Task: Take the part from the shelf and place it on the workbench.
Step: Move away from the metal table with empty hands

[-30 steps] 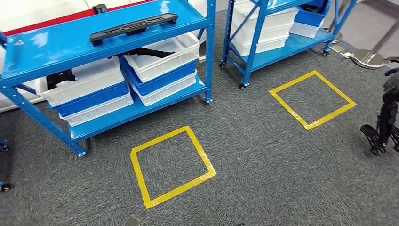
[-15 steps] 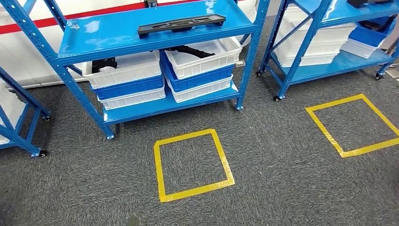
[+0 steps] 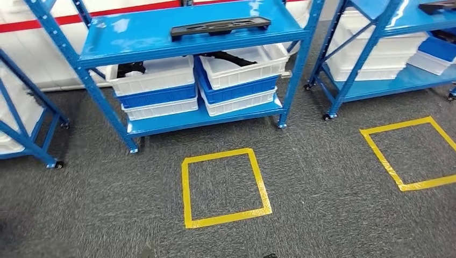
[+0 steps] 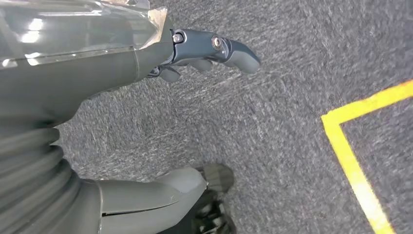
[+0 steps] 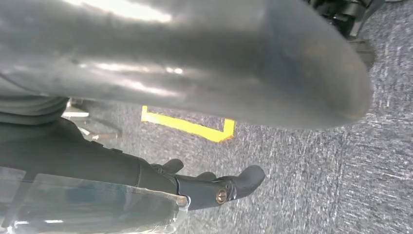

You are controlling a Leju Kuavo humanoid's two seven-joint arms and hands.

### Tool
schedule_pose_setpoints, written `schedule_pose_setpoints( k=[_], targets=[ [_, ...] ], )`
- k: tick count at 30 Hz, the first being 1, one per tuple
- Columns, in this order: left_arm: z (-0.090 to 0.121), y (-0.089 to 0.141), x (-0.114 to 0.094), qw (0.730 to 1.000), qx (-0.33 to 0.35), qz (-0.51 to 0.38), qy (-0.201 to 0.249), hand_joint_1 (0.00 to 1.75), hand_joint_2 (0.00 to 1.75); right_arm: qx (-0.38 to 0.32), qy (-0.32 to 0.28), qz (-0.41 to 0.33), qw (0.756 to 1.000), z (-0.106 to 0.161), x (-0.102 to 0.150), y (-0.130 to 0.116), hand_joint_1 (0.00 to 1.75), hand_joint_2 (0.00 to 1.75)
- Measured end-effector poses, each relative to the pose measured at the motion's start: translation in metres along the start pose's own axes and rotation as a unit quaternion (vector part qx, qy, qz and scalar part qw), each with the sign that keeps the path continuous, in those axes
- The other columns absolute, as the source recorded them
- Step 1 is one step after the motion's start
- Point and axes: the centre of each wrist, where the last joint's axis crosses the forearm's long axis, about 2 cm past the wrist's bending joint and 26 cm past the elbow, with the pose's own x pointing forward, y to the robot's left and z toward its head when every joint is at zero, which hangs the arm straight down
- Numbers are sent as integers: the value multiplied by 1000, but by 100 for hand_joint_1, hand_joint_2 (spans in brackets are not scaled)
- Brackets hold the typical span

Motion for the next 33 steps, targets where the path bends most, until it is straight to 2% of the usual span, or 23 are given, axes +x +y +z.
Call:
schedule_pose_setpoints(
  k=[33],
  targets=[
    [-1, -2, 4, 1000, 0, 1, 1, 0, 175, 6, -5, 13, 1000, 1, 0, 5, 0, 0]
  ],
)
